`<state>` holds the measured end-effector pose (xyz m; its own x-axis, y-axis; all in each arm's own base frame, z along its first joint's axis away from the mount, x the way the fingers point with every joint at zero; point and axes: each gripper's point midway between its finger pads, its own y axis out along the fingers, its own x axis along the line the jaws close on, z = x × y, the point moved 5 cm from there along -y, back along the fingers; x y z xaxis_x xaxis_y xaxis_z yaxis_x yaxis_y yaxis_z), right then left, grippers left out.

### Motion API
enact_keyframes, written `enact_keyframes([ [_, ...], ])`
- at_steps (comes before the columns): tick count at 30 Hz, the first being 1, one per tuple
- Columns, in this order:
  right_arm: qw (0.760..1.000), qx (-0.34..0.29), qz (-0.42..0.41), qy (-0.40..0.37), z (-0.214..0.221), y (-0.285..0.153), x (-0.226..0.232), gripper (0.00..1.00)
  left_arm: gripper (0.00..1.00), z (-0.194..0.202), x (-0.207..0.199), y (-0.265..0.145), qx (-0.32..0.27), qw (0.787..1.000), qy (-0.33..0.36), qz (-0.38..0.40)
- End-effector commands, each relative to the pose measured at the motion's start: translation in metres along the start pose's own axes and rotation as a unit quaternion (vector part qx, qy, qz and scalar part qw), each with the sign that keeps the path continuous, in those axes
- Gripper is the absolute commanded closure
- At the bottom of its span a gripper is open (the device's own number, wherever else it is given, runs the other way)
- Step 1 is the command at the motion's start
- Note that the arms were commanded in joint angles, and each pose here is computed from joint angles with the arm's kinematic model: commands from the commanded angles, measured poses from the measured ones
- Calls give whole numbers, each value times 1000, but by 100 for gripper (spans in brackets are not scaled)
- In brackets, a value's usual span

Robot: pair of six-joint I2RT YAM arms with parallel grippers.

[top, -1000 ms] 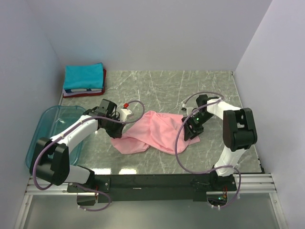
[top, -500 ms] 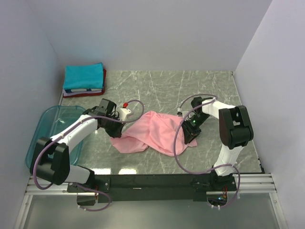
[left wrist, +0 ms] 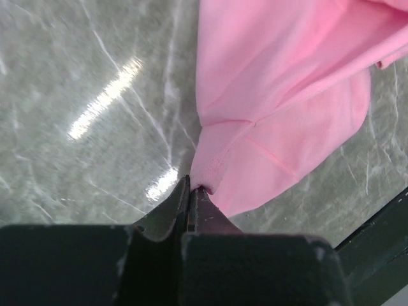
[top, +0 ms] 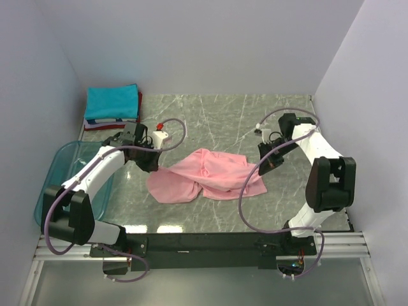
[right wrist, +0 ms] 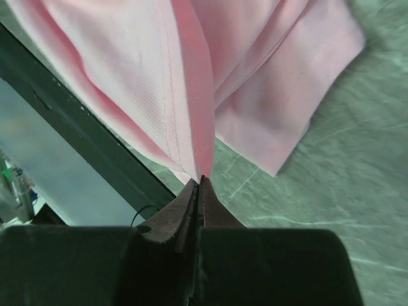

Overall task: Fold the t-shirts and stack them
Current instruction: Flatten the tshirt out

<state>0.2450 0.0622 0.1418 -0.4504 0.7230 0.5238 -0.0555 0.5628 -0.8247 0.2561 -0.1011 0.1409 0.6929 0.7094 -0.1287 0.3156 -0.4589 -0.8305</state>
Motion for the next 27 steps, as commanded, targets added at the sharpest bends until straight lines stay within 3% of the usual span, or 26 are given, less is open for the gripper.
enact_keyframes([
  [1, 1000, -18, 1, -16, -3, -23, 14, 100, 99, -19, 4, -7, -23, 1000, 14, 2],
  [6, 998, -56, 8, -18, -14, -39, 21, 100, 100, -31, 9, -16, -32, 999, 26, -9],
  [10, 986, -166, 19, -19, -33, -95, 28, 100, 100, -64, 20, -46, -76, 995, 45, -45],
  [19, 906, -396, 134, -62, -80, -221, 70, 100, 99, -137, 37, -111, -174, 978, 54, -104],
  [23, 884, -431, 171, -59, -81, -236, 74, 100, 100, -133, 30, -104, -156, 984, 56, -67],
  [27, 887, -409, 211, -34, -69, -222, 54, 100, 100, -116, 10, -79, -111, 992, 63, -7],
])
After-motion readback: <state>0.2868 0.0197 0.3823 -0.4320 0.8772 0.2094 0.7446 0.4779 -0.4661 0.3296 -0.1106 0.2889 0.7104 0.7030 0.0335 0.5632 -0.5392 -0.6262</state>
